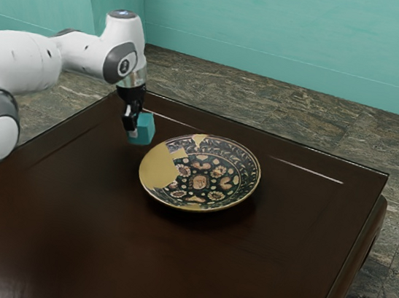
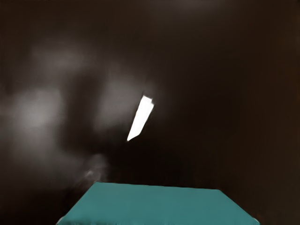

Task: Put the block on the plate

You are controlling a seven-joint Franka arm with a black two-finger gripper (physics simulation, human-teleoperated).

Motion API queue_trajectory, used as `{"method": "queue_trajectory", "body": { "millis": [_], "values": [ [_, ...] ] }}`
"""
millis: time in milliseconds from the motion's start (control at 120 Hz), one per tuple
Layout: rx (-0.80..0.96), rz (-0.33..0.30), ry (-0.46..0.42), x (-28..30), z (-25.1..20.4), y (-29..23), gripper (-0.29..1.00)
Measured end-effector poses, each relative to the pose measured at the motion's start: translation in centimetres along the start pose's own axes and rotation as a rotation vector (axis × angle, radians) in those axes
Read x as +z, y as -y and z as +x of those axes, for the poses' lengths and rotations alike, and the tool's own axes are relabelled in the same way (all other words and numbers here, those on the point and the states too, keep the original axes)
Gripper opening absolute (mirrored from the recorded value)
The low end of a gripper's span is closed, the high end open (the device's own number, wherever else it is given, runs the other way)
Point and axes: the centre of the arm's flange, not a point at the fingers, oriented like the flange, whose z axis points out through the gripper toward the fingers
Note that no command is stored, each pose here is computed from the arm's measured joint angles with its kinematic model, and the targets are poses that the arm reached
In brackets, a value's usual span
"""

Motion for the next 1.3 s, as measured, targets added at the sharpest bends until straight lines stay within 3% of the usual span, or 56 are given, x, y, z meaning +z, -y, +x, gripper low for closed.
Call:
{"method": "queue_trajectory", "body": {
  "millis": [217, 475, 775, 992, 1142, 1300],
  "values": [
    [0.152, -0.025, 0.005, -2.1, -9.8, 4.3, 0.28],
    [0.226, 0.02, 0.011, 3.1, -15.1, 6.8, 0.3],
    [0.227, -0.003, 0.02, 4.8, -15.3, 6.6, 0.55],
    [0.267, -0.023, 0.013, -1.6, -13.2, 10.0, 0.65],
    [0.39, 0.012, -0.005, -5.4, -9.8, 15.3, 0.68],
    [0.63, 0.028, -0.004, -10.4, -7.2, 18.2, 0.69]
  ]
}}
